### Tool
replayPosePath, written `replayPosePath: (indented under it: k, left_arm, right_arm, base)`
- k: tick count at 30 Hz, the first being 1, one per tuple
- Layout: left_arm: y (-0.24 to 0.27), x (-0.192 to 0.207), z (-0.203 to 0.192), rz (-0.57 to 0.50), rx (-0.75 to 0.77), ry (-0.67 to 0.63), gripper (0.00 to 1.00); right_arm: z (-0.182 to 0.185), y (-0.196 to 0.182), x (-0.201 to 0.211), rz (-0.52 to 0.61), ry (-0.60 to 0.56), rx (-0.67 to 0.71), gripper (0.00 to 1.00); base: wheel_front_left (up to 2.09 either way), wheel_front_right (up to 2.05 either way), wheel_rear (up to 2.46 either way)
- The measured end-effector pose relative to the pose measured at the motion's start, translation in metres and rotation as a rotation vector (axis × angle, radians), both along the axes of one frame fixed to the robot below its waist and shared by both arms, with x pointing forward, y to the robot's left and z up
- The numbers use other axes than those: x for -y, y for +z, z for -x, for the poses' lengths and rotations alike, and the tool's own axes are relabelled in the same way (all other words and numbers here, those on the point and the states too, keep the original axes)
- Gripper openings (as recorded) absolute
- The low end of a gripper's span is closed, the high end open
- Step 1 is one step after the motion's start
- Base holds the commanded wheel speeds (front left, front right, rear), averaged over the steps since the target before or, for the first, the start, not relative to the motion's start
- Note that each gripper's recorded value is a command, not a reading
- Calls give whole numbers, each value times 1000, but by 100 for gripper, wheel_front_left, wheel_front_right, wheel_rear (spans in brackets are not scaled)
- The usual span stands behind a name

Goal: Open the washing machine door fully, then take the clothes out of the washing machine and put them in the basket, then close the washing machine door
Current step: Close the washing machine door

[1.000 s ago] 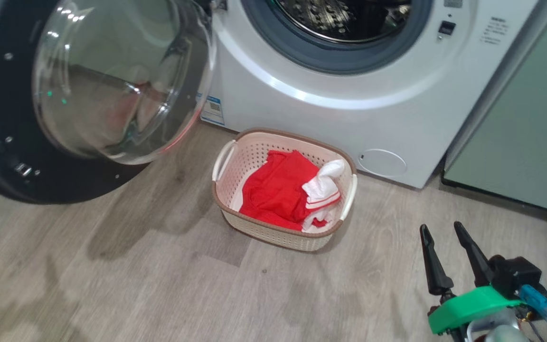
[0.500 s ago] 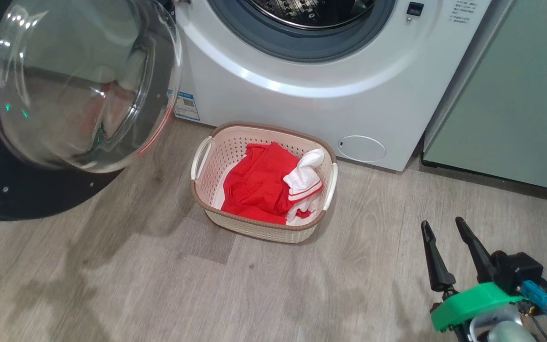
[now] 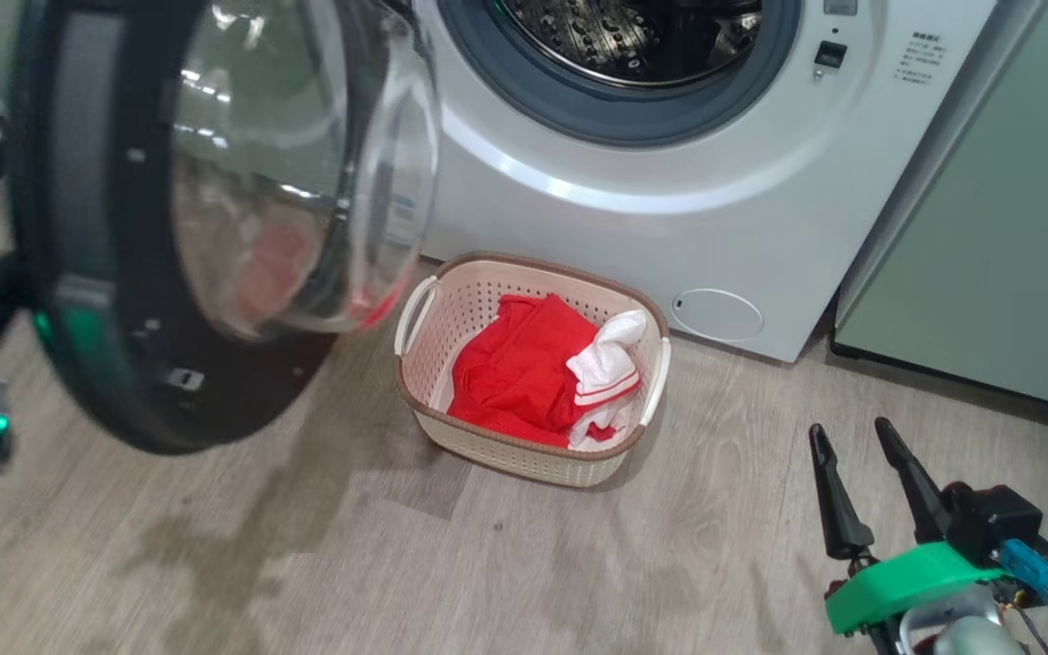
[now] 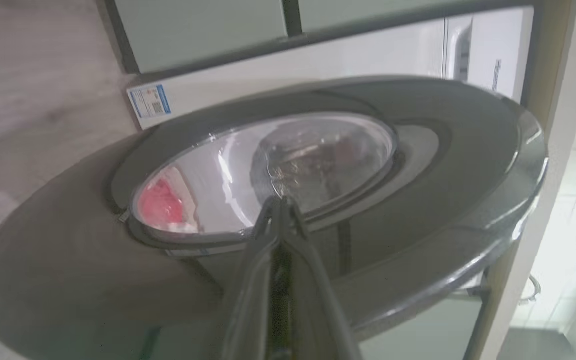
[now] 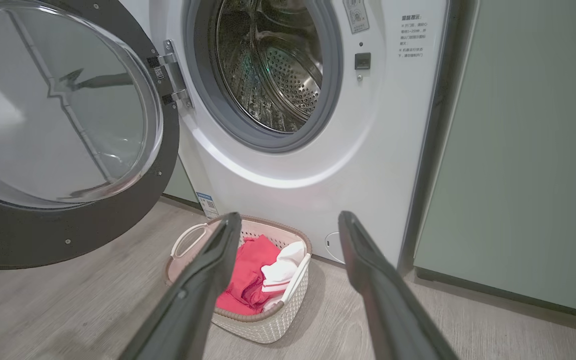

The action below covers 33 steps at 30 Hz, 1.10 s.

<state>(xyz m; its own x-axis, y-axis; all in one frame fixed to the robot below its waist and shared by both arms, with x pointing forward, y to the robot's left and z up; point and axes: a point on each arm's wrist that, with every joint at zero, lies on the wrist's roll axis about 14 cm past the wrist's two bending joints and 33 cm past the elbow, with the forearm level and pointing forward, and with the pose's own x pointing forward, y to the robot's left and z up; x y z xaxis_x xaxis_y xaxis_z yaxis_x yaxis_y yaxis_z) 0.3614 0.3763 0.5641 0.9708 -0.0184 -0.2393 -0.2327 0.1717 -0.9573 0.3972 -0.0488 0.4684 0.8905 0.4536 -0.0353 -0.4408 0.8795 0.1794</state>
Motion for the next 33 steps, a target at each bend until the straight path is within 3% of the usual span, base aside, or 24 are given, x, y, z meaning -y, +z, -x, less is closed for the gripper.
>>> replayPosePath:
  k: [16, 25, 33]
  left_arm:
    - [-4, 105, -23, 14, 66, -334, 0]
    - [-17, 178, -50, 26, 74, -504, 0]
    - [-31, 227, -77, 41, 62, -580, 0]
  right_arm:
    - [5, 4, 12, -1, -36, 9, 100]
    - [10, 3, 44, -3, -133, 5, 100]
    - [23, 0, 80, 1, -234, -4, 100]
  base:
    - [0, 0, 0]
    - [0, 0, 0]
    - [0, 0, 0]
